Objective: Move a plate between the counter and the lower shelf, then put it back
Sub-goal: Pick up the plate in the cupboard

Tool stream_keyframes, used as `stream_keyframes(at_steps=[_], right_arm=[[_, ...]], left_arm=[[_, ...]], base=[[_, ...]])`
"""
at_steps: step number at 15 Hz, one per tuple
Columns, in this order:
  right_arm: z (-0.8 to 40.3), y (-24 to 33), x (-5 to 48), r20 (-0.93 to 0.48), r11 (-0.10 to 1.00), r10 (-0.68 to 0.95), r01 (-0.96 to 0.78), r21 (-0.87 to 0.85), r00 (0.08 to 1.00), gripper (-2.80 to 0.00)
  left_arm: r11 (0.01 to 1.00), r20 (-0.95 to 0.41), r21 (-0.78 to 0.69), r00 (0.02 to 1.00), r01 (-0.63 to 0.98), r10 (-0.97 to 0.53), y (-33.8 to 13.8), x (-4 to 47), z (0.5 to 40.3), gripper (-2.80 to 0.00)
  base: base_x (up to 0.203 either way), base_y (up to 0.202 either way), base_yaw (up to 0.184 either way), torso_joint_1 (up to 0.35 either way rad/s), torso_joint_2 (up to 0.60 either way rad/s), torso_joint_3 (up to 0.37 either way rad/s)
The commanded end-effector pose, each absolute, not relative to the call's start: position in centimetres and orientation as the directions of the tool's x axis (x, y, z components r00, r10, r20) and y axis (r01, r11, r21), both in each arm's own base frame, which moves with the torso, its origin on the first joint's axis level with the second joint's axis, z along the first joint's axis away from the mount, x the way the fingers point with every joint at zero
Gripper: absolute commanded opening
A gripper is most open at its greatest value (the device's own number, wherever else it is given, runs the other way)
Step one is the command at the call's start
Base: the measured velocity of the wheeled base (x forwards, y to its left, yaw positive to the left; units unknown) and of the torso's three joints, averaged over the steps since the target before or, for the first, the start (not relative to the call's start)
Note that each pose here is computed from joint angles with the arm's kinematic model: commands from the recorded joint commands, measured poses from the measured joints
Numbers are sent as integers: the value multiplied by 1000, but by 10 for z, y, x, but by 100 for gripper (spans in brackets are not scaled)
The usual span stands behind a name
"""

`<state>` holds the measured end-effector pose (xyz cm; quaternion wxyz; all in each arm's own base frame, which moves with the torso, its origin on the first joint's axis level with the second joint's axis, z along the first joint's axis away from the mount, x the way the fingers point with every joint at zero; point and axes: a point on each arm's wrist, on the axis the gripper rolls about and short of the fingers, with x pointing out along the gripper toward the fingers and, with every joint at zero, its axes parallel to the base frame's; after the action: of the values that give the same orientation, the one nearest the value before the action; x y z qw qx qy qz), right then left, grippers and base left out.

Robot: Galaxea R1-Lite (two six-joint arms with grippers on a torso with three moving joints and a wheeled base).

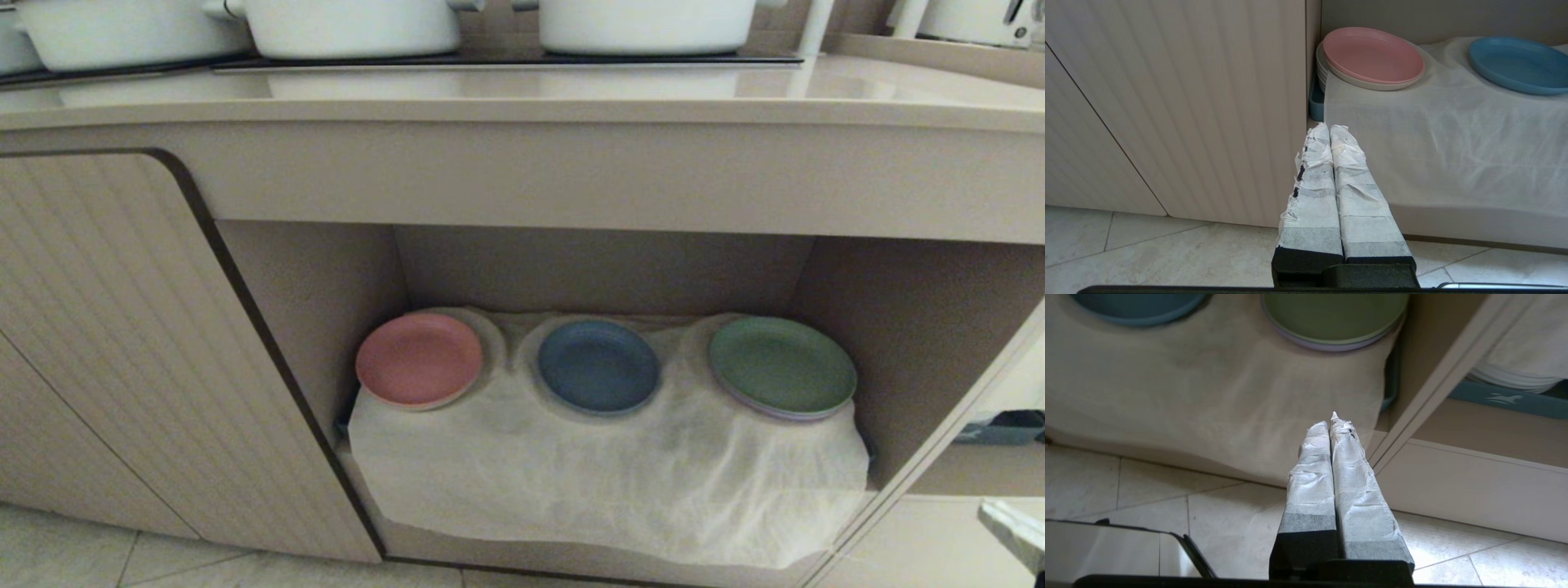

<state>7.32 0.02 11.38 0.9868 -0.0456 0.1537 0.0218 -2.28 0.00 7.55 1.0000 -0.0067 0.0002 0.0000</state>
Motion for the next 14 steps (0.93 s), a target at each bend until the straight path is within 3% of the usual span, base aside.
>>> stream_keyframes(at_steps=[1, 10, 14], right_arm=[[117, -1, 59, -235, 995, 8, -31, -92, 972, -280], [87, -1, 0, -185, 990, -83, 59, -132, 979, -280], [80, 0, -10, -133, 994, -16, 1, -113, 991, -280]], left_arm=[[1000, 0, -14, 1000, 0, 0, 0, -23, 75, -280], [1000, 0, -14, 1000, 0, 0, 0, -23, 75, -280], [1000, 0, -14, 1000, 0, 0, 0, -23, 75, -280]], base=[[0, 0, 0, 0, 0, 0], [0, 0, 0, 0, 0, 0], [0, 0, 0, 0, 0, 0]])
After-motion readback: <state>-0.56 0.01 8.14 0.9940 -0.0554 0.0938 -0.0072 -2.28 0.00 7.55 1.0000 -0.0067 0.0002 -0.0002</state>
